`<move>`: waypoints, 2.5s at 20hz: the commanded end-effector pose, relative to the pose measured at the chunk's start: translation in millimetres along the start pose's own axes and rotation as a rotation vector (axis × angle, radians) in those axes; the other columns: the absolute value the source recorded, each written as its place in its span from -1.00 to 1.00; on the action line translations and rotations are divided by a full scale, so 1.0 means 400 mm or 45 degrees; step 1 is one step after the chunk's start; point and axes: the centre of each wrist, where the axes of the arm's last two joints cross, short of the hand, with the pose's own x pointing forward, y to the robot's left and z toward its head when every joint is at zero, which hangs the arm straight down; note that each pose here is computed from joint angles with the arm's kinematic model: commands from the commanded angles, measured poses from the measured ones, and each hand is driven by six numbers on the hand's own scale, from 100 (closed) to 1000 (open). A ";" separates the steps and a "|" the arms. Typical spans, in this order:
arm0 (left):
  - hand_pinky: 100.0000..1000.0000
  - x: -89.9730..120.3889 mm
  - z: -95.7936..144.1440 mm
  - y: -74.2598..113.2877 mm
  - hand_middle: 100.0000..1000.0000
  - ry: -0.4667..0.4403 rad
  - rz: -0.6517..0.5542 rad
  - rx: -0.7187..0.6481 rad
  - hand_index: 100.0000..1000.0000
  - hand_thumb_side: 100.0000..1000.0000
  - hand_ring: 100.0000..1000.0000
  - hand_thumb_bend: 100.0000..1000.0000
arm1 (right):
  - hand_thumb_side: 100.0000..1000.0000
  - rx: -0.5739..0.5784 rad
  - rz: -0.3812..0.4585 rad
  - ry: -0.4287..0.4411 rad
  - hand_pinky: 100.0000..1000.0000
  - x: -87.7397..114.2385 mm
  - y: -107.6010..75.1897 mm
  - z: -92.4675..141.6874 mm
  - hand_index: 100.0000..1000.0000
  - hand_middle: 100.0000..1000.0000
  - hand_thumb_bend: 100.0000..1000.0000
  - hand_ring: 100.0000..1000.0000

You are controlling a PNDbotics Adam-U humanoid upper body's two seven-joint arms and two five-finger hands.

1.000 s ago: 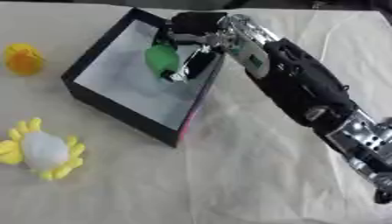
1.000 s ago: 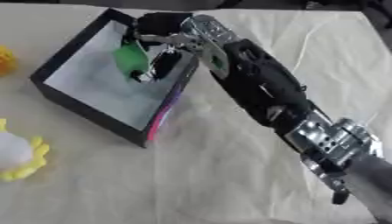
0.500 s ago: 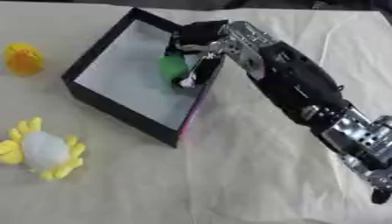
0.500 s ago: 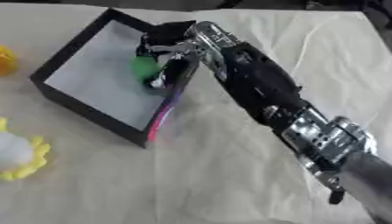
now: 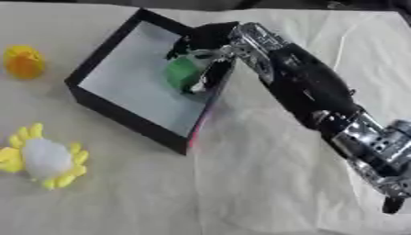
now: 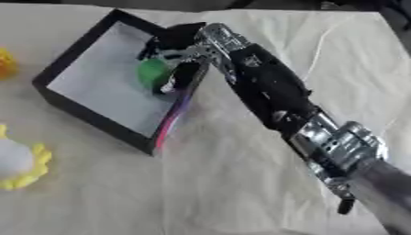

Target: Pick up objects on the table and place them in the box.

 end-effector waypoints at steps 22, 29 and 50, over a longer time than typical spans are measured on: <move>0.67 0.062 -0.035 0.003 0.42 -0.128 -0.033 -0.063 0.55 0.21 0.65 -1.00 | -0.70 -0.795 0.113 0.305 0.94 -0.097 -0.283 0.403 0.84 0.37 -1.00 0.47; 0.67 0.118 -0.057 -0.029 0.42 -0.241 -0.039 -0.186 0.56 0.16 0.65 -1.00 | -0.28 -0.973 -0.035 0.436 1.00 -0.075 -0.205 0.486 0.69 0.32 -1.00 0.47; 0.67 0.289 -0.106 -0.122 0.56 -0.563 -0.855 -1.248 0.74 -0.50 0.69 -0.94 | -0.02 -1.157 -0.748 0.714 1.00 0.084 0.031 0.558 0.63 0.28 -1.00 0.43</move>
